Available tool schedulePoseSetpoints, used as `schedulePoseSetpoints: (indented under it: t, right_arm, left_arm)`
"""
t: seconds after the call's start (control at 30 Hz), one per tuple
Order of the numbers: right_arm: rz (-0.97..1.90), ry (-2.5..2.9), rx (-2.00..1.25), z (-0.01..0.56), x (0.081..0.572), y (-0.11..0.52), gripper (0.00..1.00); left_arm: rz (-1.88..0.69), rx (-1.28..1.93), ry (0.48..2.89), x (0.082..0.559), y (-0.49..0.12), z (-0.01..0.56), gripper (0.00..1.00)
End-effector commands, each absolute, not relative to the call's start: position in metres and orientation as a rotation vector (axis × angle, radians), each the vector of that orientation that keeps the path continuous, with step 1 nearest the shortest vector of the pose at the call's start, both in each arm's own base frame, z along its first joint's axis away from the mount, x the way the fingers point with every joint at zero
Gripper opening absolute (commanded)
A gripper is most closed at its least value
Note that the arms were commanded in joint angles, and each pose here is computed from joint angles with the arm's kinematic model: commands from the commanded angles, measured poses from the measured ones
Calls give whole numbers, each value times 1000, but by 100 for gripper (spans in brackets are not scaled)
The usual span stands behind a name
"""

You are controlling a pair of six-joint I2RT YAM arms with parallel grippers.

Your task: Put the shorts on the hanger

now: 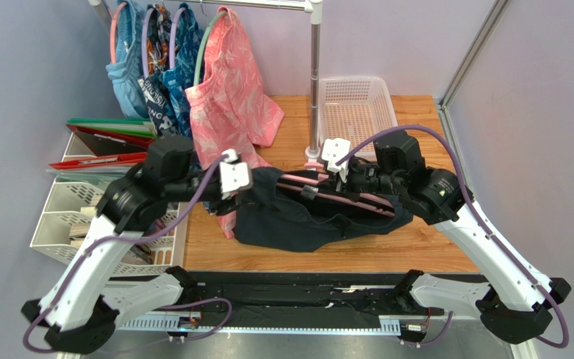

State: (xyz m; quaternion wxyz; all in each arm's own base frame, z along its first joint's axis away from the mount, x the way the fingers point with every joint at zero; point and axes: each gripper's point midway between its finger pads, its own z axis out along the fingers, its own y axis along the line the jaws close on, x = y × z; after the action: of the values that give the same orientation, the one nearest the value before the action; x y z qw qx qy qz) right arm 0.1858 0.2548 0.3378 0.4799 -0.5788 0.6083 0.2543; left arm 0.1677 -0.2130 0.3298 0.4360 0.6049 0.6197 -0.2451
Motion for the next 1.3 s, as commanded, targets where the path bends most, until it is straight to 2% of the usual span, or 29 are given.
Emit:
schedulePoseSetpoints:
  t: [0.0,0.2,0.37,0.43,0.57,0.63,0.93,1.0,1.03,1.1,1.13,1.17,1.27]
  right_arm:
    - [575,1552,-1174,378,196,237,0]
    - [646,1627,-1090,380,195,241,0]
    - [666,1659,-1080,379,198,246,0]
    - [677,1654,-1083,381,197,248,0]
    - [691,1664,-1101,379,193,248,0]
    - [695,1667,-1114,377,190,248,0]
    - [708,1664,-1174,370,175,246,0]
    - [701,1657,-1169,371,176,245,0]
    - [695,1657,-1168,372,175,243,0]
    - [682,1648,-1165,376,176,241,0]
    - [675,1651,-1170,376,175,239,0]
    - [668,1651,-1174,375,174,238,0]
    - [649,1655,-1195,370,170,231,0]
  left_arm:
    - [-600,1402,1309,140,-201,367,65]
    - [-519,1542,1108,130,-211,355,64]
    - [-326,1782,923,131,-246,344,58]
    - [-211,1841,912,141,-252,335,58]
    - [-160,1899,923,154,-275,320,57]
    - [-142,1882,916,161,-284,320,62]
    - [25,1953,915,187,-292,287,67]
    - [74,2014,962,191,-281,275,52]
    - [79,2045,986,191,-279,267,37]
    - [86,2094,1022,188,-268,259,23]
    - [89,2092,1023,187,-263,261,5]
    - [89,2091,1040,186,-257,262,0]
    - [33,1978,1073,188,-242,288,0]
